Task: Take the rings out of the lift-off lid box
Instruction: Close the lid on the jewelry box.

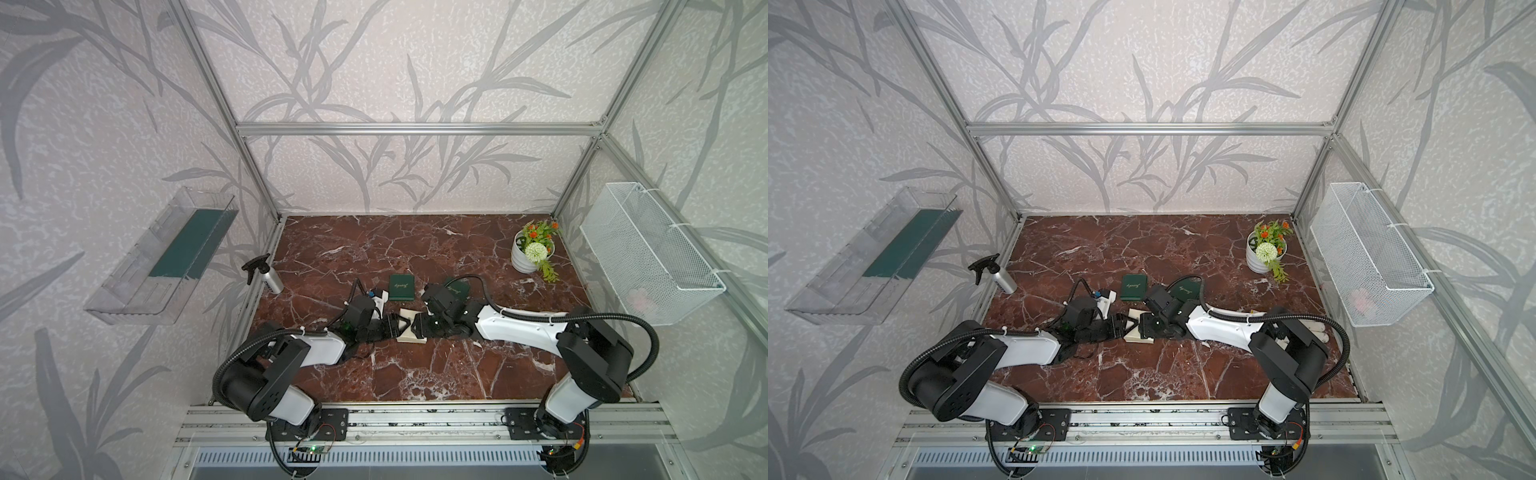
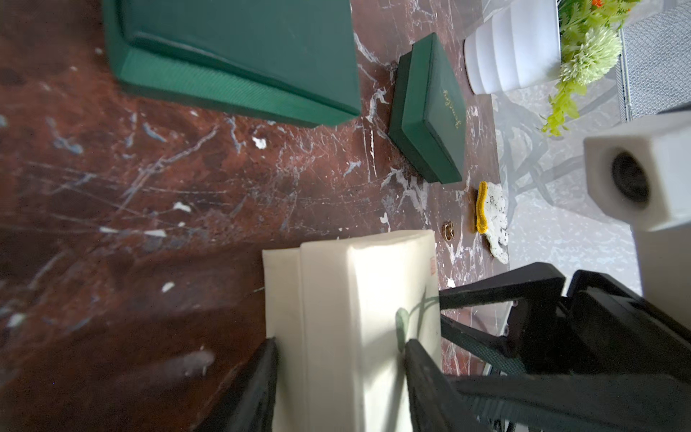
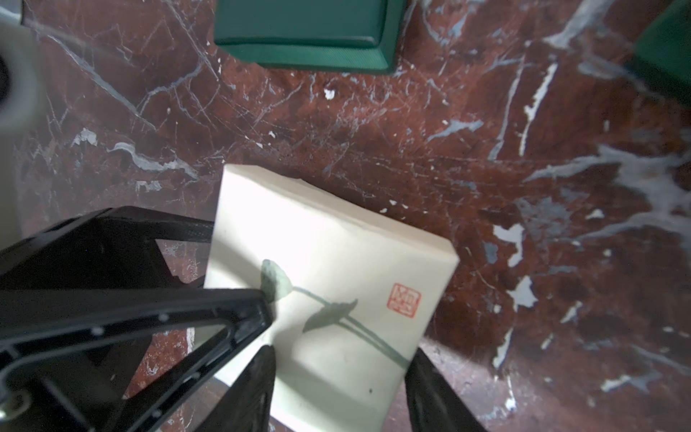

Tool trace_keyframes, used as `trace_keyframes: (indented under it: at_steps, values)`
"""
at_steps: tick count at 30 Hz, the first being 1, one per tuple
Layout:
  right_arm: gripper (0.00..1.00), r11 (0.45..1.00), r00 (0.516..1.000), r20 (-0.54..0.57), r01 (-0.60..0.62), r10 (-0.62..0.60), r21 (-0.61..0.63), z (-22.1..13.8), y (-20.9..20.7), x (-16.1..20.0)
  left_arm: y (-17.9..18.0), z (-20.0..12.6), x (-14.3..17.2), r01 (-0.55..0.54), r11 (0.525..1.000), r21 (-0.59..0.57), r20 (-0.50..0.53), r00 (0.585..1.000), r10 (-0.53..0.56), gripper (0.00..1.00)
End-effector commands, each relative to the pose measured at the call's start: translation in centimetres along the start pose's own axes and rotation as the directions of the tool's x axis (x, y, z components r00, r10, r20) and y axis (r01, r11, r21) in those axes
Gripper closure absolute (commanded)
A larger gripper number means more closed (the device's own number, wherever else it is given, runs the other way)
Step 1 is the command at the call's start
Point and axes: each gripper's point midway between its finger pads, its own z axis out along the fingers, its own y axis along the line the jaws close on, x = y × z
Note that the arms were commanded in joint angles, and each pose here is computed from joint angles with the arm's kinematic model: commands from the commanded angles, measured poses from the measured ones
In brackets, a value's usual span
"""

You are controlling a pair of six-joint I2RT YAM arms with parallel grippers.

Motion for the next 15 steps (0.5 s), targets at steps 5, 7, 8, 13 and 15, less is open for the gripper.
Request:
trace_keyframes:
  at_steps: [5,7,8,13,15]
  values:
    - [0.45,0.993,0.996,0.049,0.079,-0.075,-0.090,-0.66,4.05,-1.63,0.05,0.36,1.80,0.025,0.999,0.024,-0.080,0.997,-0.023,0.53]
    - [0.45,0.993,0.996,0.048,0.083,-0.079,-0.079,-0.58,4.03,-1.71,0.09,0.49,1.83,0.025,0.999,0.023,-0.085,0.996,-0.023,0.58]
    - [0.45,0.993,0.995,0.049,0.089,-0.086,-0.076,-0.63,4.08,-1.78,0.06,0.56,1.91,0.025,0.999,0.025,-0.090,0.996,-0.023,0.58]
    - [0.45,0.993,0.995,0.046,0.091,-0.088,-0.071,-0.45,4.25,-1.96,0.23,0.71,1.91,0.025,1.000,0.018,-0.094,0.995,-0.024,0.59]
    - [0.44,0.994,0.995,0.043,0.087,-0.085,-0.058,-0.29,4.01,-1.94,0.30,0.75,1.86,0.025,1.000,0.014,-0.094,0.995,-0.023,0.57]
